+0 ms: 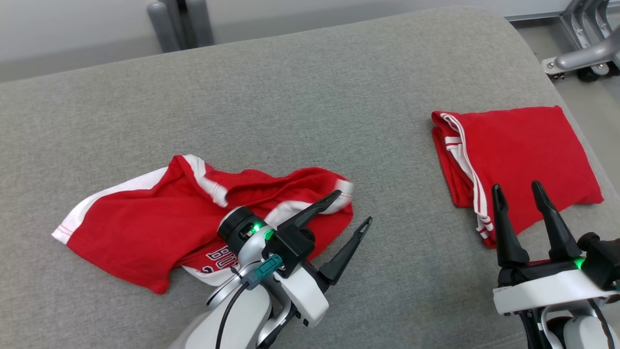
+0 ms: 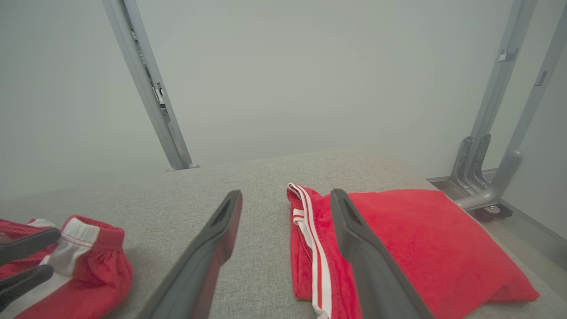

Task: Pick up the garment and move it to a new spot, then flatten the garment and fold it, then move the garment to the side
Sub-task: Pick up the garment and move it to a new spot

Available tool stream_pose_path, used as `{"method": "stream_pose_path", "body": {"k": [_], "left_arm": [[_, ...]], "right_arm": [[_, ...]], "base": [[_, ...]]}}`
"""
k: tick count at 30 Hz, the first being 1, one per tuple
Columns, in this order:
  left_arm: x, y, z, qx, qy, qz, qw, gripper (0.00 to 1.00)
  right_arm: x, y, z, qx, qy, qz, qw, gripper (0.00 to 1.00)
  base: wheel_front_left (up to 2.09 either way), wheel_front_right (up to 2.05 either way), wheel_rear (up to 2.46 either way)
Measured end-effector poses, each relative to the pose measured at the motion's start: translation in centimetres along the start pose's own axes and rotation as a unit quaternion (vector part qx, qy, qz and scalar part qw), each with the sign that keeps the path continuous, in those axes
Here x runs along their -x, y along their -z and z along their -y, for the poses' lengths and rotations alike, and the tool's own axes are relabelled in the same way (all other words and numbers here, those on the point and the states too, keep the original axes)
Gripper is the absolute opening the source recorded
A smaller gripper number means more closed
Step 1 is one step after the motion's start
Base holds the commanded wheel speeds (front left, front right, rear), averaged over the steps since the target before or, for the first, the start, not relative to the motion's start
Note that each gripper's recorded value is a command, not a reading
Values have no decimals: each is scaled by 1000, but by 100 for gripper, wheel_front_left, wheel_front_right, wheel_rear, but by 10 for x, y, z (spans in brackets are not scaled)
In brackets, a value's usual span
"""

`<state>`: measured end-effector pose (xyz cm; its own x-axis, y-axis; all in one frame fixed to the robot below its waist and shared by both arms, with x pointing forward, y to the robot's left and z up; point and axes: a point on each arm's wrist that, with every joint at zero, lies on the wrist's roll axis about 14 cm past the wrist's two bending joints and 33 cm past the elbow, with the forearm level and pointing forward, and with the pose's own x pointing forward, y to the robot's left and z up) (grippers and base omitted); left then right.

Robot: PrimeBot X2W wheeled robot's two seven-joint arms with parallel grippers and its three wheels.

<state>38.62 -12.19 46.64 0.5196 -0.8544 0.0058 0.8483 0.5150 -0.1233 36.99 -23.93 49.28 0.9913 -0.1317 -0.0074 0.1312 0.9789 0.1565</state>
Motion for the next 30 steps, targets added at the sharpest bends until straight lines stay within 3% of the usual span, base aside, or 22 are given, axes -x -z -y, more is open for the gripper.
{"method": "stream_pose_path", "body": {"k": [6,12,20,24,25,30], "left_arm": [[12,-19,-16,-10,-17,23,1000,100],[55,-51,-81,-24,-148,65,987,100],[146,-95,-158,-45,-340,121,931,100],[188,-107,-174,-58,-403,134,904,100],[208,-110,-178,-63,-429,137,890,100],[242,-109,-172,-73,-465,133,872,100]], "right_arm": [[-7,1,-5,1,-9,2,1000,100],[-21,0,-30,2,-47,4,999,100],[-32,1,-70,0,-103,-1,995,100],[-33,-3,-83,0,-122,2,992,100],[-32,-6,-87,1,-128,6,992,100],[-25,-7,-90,10,-133,2,991,100]], "base": [[0,0,0],[0,0,0],[0,0,0],[0,0,0],[0,0,0],[0,0,0]]}}
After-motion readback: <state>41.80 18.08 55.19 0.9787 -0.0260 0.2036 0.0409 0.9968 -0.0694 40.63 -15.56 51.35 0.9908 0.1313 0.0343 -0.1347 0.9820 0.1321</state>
